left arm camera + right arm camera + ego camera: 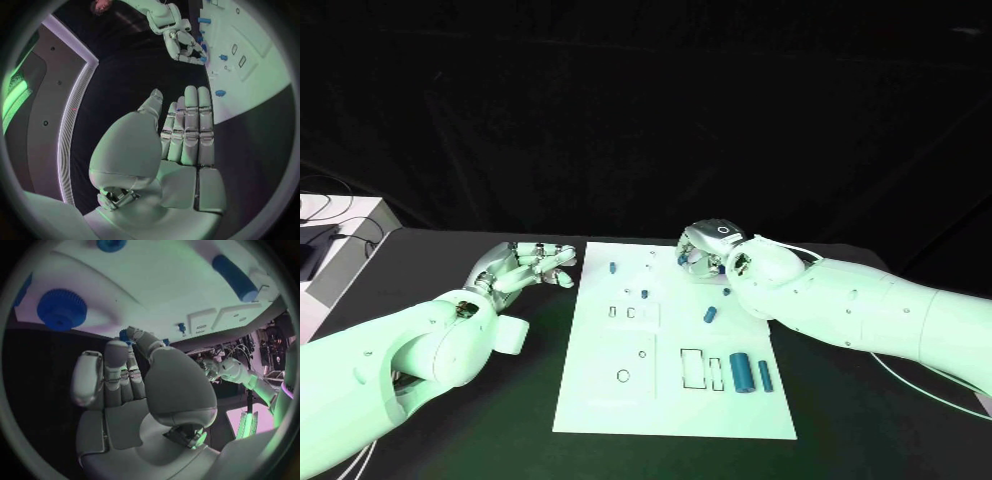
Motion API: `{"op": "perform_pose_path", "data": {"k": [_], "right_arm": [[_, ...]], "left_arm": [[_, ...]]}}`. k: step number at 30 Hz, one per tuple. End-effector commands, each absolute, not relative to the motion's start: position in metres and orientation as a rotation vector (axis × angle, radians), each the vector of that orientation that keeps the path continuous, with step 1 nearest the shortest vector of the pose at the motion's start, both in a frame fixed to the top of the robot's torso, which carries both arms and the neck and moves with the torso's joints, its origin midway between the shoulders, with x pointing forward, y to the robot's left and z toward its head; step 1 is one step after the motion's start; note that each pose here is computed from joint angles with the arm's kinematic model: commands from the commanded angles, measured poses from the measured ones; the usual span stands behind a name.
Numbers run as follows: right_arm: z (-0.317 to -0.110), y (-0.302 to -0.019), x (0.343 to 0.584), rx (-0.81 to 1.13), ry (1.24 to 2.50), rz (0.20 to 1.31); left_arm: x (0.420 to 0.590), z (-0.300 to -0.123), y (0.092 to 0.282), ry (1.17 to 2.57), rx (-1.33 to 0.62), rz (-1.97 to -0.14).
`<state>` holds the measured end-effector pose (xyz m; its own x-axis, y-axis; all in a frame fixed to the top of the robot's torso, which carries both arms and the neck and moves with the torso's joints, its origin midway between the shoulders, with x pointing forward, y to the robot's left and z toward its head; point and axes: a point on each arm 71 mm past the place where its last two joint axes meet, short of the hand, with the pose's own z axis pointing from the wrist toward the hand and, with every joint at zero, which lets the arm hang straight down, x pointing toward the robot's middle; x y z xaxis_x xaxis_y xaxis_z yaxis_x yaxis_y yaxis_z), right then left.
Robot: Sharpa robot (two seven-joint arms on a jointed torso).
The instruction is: Assemble the parts on the task board
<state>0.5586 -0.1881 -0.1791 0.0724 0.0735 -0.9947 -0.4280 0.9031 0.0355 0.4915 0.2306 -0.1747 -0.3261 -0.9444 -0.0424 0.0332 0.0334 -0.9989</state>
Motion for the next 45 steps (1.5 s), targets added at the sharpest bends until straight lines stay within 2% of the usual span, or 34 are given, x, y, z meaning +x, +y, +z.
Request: {"op": "perform_pose_path", "data": {"k": [1, 18, 45], "right_arm": [[-0.175, -0.183, 0.56, -0.264, 1.408, 0.369], [-0.169, -0.149, 0.567, -0.27, 1.343, 0.37], [-0.172, -0.146, 0.573, -0.289, 1.354, 0.346]], "left_arm": [[0.491, -0.174, 0.229, 1.459, -0.973, -1.447], [0.49, -0.174, 0.226, 1.465, -0.968, -1.456], [0.489, -0.173, 0.225, 1.47, -0.963, -1.462]]}}
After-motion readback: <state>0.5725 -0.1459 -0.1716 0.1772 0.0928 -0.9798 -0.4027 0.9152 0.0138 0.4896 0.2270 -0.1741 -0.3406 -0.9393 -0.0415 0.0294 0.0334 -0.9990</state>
